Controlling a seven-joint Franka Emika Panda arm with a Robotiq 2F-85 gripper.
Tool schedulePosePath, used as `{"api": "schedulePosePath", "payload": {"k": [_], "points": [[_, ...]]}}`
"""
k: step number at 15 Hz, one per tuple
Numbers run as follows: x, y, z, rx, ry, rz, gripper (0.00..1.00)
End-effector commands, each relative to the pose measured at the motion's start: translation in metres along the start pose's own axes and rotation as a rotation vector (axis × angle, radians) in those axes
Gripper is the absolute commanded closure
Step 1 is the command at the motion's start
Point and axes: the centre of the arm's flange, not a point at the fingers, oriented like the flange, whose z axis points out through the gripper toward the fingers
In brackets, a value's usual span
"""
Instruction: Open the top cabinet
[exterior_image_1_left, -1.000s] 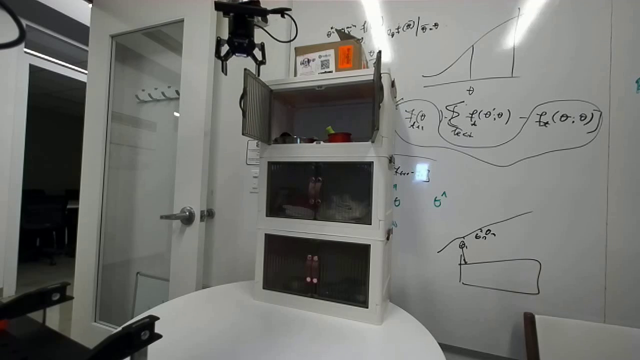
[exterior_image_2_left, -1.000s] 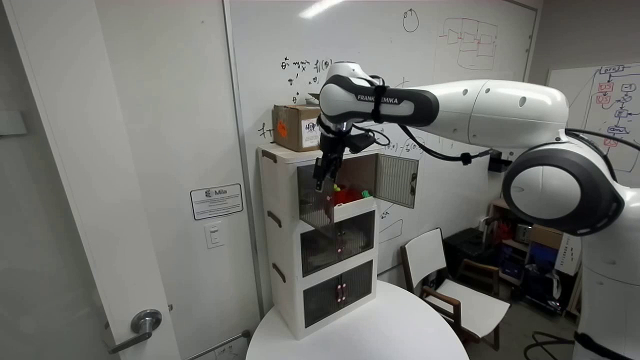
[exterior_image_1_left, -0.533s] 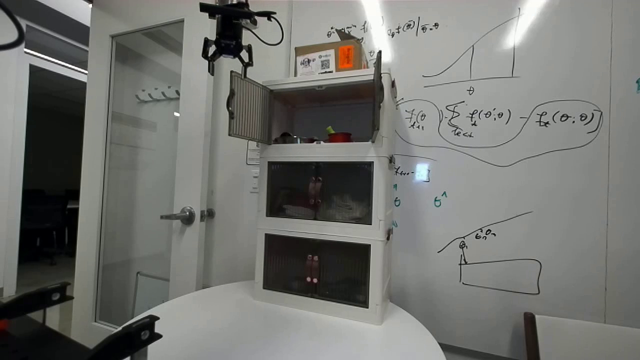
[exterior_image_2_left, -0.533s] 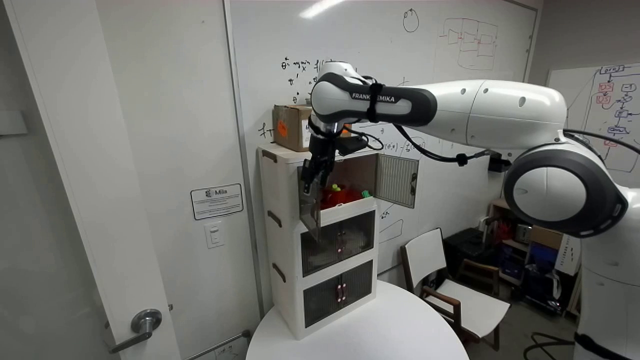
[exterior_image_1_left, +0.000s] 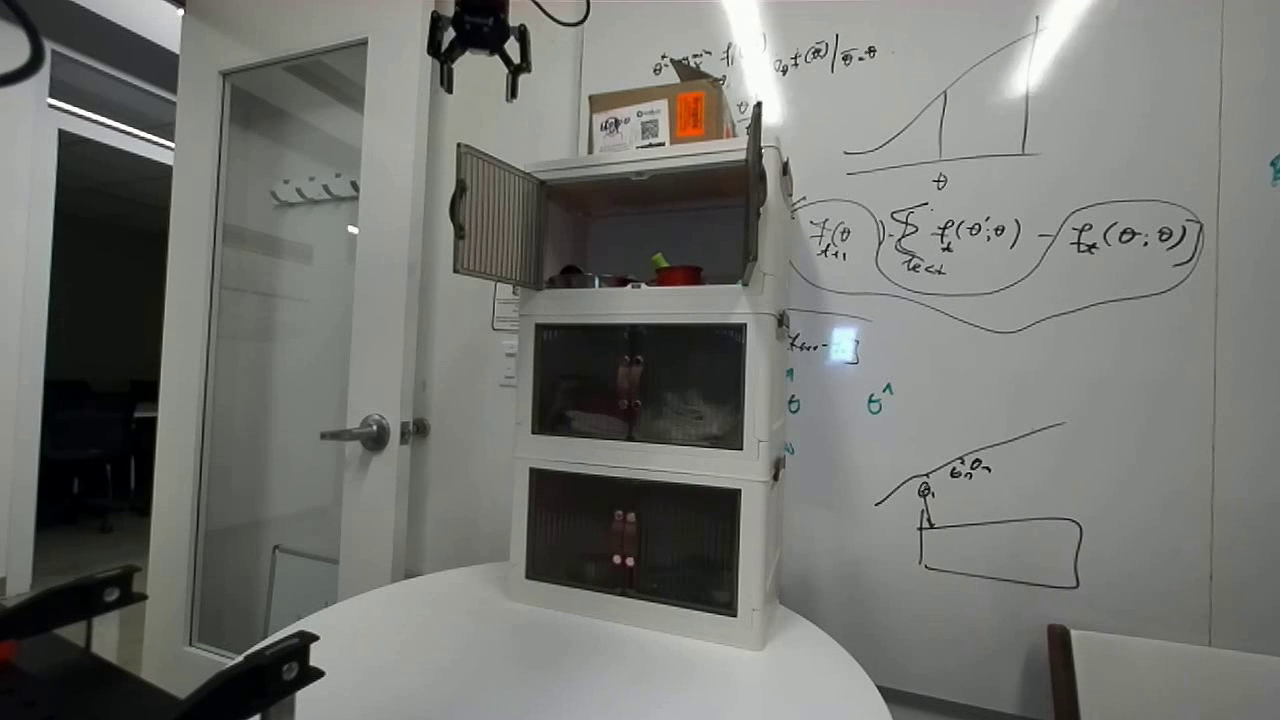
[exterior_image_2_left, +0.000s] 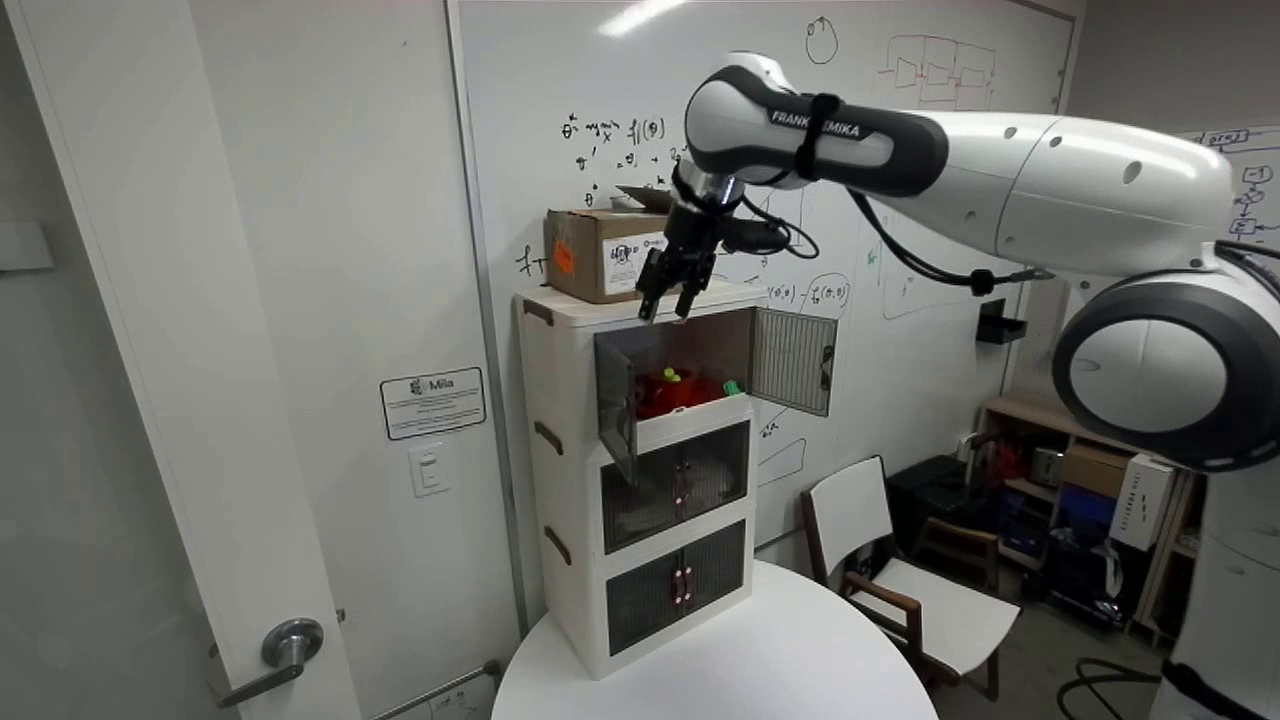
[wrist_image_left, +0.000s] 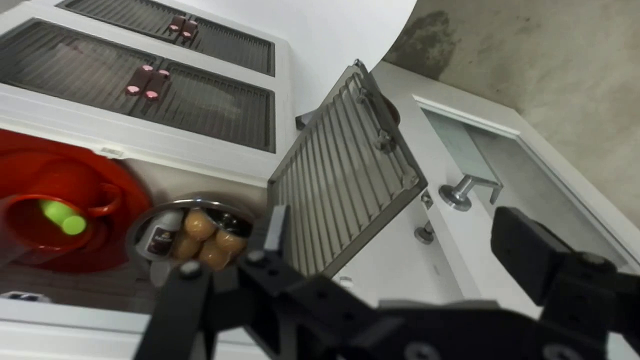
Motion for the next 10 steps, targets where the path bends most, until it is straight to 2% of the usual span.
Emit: {"api": "schedulePosePath", "payload": {"k": [1, 4, 7, 10], "points": [[-0.037, 0.023, -0.041, -0.059, 0.061, 0.088, 0.0], [-0.066, 0.041, -0.033, -0.168, 0.048, 0.151, 0.0], [-0.093, 0.055, 0.008, -0.292, -0.01, 0.202, 0.0], [-0.117, 0.06, 0.056, -0.36, -0.078, 0.233, 0.0]]}}
